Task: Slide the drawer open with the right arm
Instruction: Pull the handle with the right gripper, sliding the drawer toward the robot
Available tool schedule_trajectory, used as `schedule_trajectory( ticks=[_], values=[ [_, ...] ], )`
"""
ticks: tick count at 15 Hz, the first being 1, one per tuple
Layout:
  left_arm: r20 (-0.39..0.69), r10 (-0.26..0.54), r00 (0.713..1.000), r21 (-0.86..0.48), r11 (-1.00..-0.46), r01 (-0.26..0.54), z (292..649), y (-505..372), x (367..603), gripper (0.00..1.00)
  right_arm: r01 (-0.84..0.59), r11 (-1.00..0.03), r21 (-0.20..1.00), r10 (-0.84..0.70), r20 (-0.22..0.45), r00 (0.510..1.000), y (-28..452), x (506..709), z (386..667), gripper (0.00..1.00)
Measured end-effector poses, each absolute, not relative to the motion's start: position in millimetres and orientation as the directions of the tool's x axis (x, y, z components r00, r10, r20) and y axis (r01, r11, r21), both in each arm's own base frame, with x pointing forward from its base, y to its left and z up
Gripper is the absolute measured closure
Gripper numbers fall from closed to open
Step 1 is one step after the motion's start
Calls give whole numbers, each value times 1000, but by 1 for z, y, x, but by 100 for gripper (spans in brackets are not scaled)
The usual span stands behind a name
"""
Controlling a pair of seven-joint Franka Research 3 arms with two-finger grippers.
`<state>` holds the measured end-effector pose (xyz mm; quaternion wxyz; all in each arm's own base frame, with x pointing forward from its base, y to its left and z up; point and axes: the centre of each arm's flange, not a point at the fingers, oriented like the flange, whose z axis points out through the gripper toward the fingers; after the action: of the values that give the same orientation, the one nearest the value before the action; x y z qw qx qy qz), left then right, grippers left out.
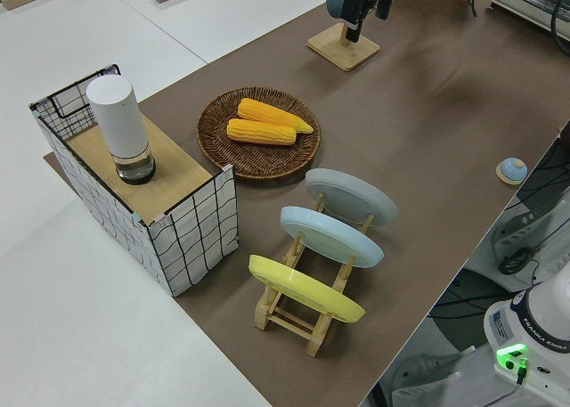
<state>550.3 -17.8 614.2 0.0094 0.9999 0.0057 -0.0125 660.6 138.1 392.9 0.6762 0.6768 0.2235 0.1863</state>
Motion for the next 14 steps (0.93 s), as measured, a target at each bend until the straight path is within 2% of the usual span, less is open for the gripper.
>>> schedule_trajectory(
  ticks=[14],
  values=[
    [-25,11,1000,19,-1000,12,614,-18,550,0,41,26,999,512,-48,857,235,612,391,82]
  ],
)
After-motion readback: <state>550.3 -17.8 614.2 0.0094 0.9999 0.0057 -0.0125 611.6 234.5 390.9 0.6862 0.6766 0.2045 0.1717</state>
